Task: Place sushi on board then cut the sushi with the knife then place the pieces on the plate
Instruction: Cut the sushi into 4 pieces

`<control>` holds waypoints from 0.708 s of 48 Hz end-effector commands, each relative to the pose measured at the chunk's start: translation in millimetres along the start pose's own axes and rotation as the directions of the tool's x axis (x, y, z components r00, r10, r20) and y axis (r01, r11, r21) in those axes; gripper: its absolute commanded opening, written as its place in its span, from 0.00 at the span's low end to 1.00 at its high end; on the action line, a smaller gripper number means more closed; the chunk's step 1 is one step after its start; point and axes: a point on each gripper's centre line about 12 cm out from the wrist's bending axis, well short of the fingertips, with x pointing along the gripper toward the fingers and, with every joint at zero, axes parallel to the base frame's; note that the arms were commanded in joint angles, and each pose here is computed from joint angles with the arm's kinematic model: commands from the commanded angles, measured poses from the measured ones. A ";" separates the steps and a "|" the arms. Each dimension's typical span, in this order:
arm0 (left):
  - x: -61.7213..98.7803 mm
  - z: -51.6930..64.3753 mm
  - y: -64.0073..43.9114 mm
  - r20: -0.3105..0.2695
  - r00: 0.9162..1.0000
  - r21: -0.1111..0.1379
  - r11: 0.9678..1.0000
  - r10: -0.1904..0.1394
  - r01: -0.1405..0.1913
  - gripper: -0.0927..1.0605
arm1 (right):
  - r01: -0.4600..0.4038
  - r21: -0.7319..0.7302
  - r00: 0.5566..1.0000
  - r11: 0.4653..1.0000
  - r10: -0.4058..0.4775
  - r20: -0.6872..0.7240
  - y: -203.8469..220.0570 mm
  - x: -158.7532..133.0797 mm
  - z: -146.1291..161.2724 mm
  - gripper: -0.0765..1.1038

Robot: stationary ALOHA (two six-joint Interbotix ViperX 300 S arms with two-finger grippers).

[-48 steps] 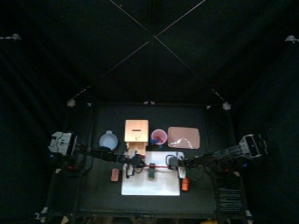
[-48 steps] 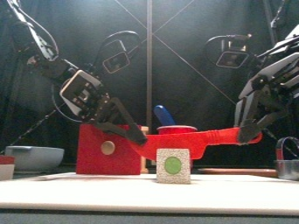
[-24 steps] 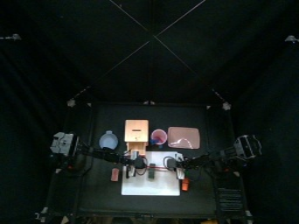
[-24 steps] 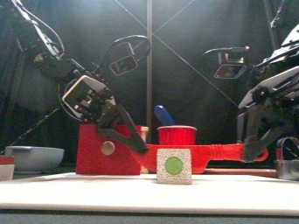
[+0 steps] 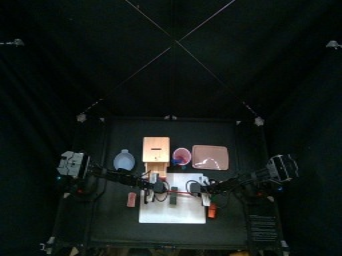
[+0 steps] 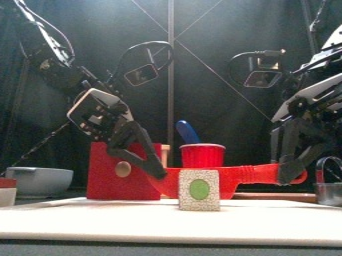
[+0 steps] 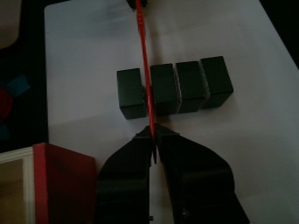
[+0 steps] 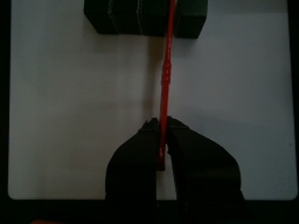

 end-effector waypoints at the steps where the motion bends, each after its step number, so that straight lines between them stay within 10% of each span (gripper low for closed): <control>1: -8.6 6.0 1.2 0.021 1.000 -0.007 1.000 0.004 -0.004 0.51 | 0.011 -0.019 1.000 1.000 -0.011 0.011 3.3 -12.1 10.1 0.41; 17: -28.8 29.3 5.7 0.109 0.994 0.023 1.000 0.014 -0.017 0.51 | 0.001 -0.034 0.991 0.999 0.003 0.130 8.7 -53.8 30.7 0.41; 34: -19.8 20.9 -7.6 0.076 0.997 0.056 0.998 -0.019 0.014 0.51 | -0.034 -0.075 0.998 0.997 0.038 0.055 27.6 -35.7 16.9 0.41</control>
